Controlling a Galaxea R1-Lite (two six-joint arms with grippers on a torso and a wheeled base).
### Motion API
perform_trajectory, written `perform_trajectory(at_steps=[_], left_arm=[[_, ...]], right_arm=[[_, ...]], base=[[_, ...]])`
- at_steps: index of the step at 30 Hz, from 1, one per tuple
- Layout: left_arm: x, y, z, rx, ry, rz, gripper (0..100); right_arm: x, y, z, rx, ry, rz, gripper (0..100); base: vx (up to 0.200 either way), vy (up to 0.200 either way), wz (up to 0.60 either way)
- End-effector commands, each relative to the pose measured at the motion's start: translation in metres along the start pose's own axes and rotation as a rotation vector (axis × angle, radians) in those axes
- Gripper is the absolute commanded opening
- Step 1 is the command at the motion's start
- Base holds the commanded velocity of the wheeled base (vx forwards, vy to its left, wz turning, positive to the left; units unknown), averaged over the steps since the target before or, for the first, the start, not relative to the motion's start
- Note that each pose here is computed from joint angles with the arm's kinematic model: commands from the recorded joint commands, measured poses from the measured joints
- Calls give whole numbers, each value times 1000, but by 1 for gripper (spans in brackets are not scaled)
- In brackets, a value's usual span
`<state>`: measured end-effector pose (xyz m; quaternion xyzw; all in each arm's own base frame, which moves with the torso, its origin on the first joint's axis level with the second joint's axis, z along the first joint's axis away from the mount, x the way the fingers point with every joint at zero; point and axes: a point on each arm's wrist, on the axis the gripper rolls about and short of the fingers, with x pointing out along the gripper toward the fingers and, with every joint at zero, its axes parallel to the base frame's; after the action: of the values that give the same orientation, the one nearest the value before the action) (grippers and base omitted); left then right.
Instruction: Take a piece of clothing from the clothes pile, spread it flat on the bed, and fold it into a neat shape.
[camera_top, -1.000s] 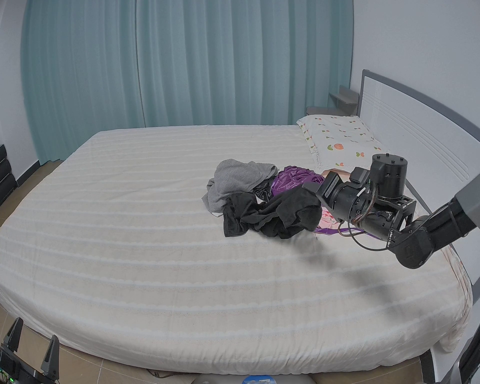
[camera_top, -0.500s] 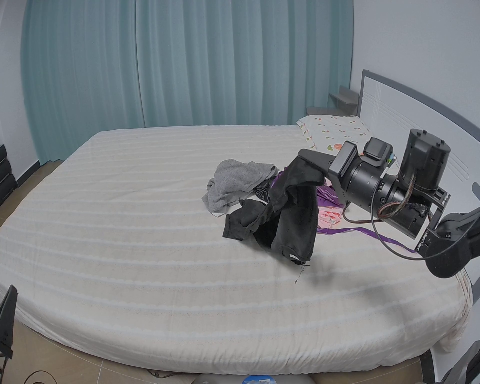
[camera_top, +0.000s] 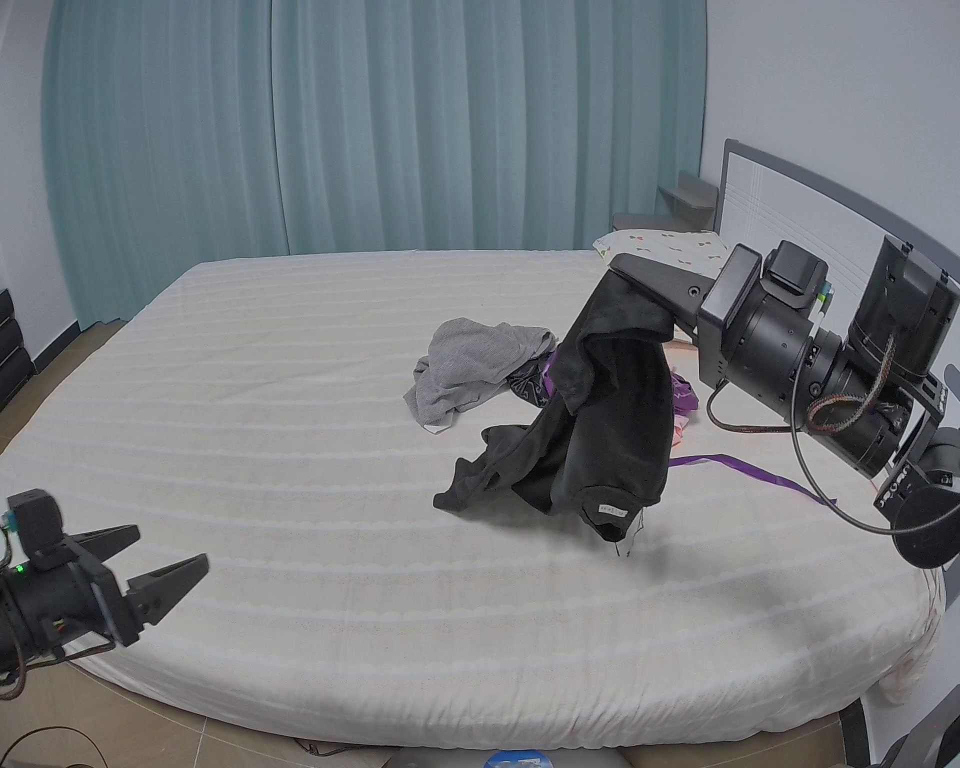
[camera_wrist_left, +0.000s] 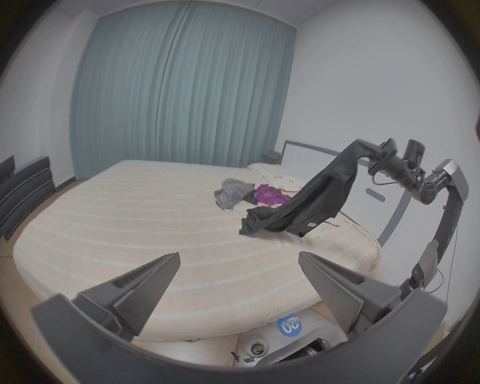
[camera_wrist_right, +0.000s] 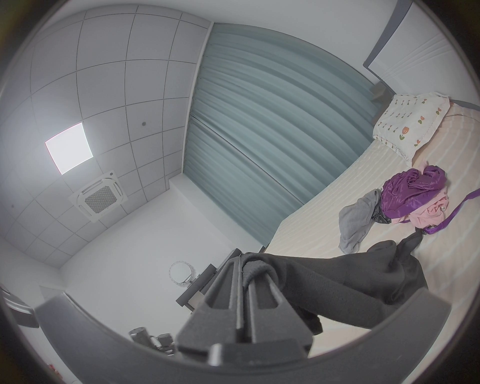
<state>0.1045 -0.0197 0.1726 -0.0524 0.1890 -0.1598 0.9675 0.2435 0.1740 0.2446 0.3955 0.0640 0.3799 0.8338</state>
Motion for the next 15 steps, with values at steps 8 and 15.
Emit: perform_trajectory(at_steps=[8, 15], left_arm=[[209, -18, -63, -17, 341, -133, 100], [275, -45, -83, -9, 355, -192, 100]], right_arm=[[-4, -2, -3, 1, 17, 0, 0], [-1, 3, -4, 1, 19, 18, 0]], base=[[0, 0, 0], [0, 0, 0]])
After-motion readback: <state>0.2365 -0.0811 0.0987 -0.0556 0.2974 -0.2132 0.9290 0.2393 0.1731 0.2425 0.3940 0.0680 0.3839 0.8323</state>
